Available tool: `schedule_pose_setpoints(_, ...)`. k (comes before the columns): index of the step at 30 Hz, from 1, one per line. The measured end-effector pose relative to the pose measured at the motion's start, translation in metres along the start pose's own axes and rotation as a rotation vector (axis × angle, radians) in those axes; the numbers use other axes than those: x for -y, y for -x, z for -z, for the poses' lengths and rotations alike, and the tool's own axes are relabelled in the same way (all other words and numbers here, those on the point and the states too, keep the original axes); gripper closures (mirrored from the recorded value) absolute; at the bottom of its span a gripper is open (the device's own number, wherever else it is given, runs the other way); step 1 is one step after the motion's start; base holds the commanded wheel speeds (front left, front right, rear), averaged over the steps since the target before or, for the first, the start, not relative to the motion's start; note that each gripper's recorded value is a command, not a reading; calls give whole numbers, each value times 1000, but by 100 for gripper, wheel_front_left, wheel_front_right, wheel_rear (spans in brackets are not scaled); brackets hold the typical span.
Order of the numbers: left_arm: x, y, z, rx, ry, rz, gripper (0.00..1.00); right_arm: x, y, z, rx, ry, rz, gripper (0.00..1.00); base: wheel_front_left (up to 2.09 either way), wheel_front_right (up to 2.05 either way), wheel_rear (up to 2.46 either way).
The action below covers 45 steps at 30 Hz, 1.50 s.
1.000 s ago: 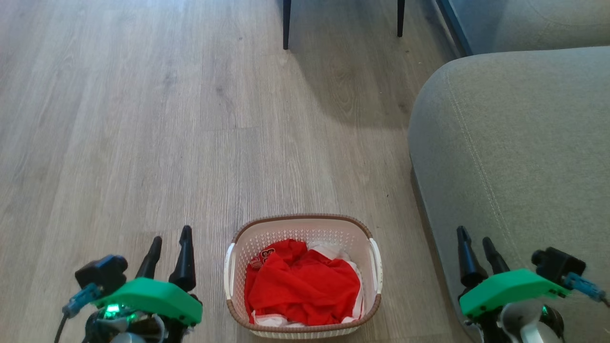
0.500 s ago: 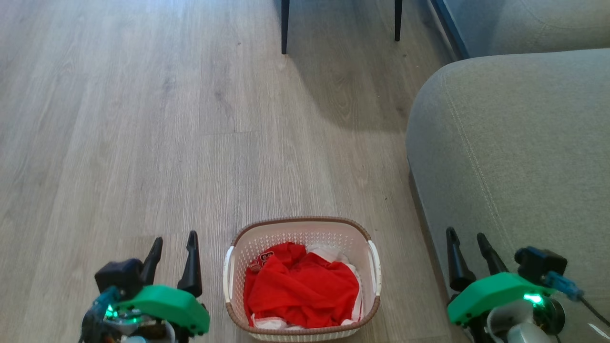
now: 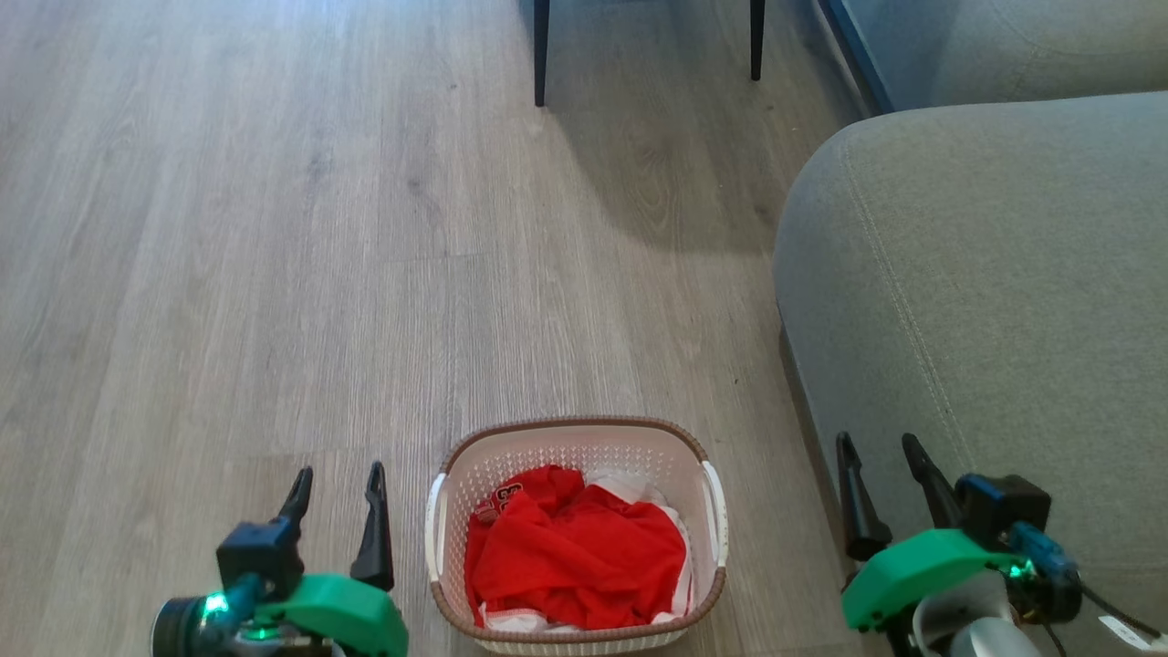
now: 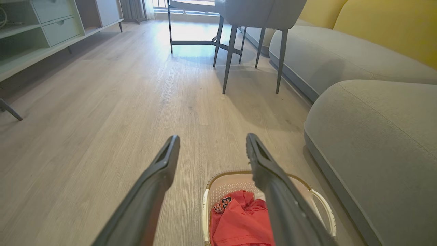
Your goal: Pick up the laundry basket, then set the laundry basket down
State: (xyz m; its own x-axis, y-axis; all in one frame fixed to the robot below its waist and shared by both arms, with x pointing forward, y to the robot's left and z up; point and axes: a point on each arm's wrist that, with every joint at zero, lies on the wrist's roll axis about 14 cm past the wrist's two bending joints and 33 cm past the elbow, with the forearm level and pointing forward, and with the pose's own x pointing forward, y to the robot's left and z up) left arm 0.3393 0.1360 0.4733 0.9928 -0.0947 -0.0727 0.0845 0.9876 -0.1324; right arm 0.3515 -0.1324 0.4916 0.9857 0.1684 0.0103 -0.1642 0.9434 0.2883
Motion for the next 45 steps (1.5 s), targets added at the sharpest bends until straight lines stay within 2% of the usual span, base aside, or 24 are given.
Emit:
schedule_pose_setpoints(21, 8, 8, -1, 56, -222, 47, 0, -18, 1, -2, 27, 244, -87, 0, 0, 0, 0)
schedule_pose_setpoints(45, 8, 6, 2, 45, -222, 55, 0, -17, 0, 2, 14, 246, -86, 0, 0, 0, 0)
